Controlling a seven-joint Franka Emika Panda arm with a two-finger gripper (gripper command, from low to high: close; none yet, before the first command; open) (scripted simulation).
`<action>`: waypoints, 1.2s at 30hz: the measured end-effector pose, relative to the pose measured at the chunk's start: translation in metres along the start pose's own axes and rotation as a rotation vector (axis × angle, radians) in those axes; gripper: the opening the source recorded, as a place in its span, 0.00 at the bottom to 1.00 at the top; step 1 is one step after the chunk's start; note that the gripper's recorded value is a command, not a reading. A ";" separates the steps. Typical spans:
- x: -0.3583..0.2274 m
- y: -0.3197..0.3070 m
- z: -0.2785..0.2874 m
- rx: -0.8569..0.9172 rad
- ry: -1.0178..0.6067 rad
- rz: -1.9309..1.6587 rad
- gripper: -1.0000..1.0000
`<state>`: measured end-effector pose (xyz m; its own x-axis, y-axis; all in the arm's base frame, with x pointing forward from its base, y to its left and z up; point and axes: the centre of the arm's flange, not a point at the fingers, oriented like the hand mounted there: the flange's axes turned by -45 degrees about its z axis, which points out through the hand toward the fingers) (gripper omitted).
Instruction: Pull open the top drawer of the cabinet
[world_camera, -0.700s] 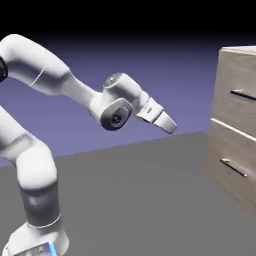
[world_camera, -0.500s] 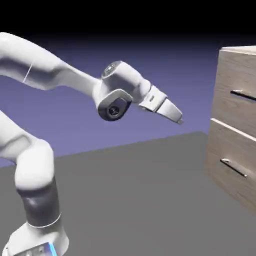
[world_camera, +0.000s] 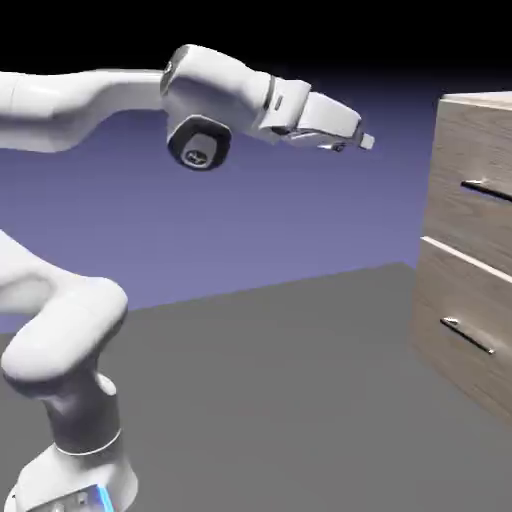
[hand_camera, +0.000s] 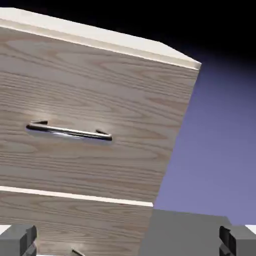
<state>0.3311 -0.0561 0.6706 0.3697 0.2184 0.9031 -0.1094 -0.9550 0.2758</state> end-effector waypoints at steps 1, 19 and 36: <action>0.006 -0.001 -0.004 -0.009 0.019 -0.019 0.50; 0.076 -0.084 0.014 -0.135 0.288 -0.532 0.50; 0.023 -0.130 0.226 -0.156 0.385 -1.108 0.50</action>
<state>0.5626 0.0282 0.5813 0.0342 0.9833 0.1786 -0.0254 -0.1778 0.9837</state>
